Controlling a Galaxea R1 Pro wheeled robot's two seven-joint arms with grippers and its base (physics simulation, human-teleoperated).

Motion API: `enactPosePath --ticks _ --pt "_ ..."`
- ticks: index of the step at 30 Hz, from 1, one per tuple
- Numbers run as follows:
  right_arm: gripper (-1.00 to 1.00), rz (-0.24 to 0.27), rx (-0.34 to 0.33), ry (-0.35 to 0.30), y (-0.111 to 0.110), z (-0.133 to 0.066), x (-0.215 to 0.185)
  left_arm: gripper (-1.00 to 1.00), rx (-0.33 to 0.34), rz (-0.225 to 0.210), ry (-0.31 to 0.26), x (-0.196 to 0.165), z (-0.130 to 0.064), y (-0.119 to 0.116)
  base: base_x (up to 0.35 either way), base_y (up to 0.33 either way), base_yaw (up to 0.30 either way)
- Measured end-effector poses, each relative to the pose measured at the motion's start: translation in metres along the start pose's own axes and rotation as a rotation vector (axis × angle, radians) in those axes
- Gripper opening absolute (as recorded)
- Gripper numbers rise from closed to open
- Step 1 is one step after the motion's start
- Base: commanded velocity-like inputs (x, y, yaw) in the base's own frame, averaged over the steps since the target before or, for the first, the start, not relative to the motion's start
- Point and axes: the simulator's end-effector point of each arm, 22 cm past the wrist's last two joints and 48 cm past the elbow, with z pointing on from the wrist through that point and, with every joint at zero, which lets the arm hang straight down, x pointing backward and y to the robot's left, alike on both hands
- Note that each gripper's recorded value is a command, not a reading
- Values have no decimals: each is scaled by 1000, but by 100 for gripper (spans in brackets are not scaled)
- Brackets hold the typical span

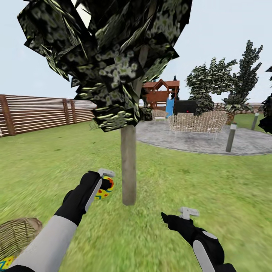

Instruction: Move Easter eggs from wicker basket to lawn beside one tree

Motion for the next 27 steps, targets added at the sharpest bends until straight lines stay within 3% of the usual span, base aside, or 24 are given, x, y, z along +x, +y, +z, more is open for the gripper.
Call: enactPosePath --ticks 3,12,27 --pt "100 -1 0 -4 0 -1 -1 -100 -1 4 10 3 1 0 139 -305 -168" --pt "100 -4 -1 -15 1 -4 -6 -100 4 25 119 48 27 -10 174 -295 -191" --pt "100 9 12 -39 -7 -10 -16 -100 37 23 72 44 30 -36 180 -292 -198"
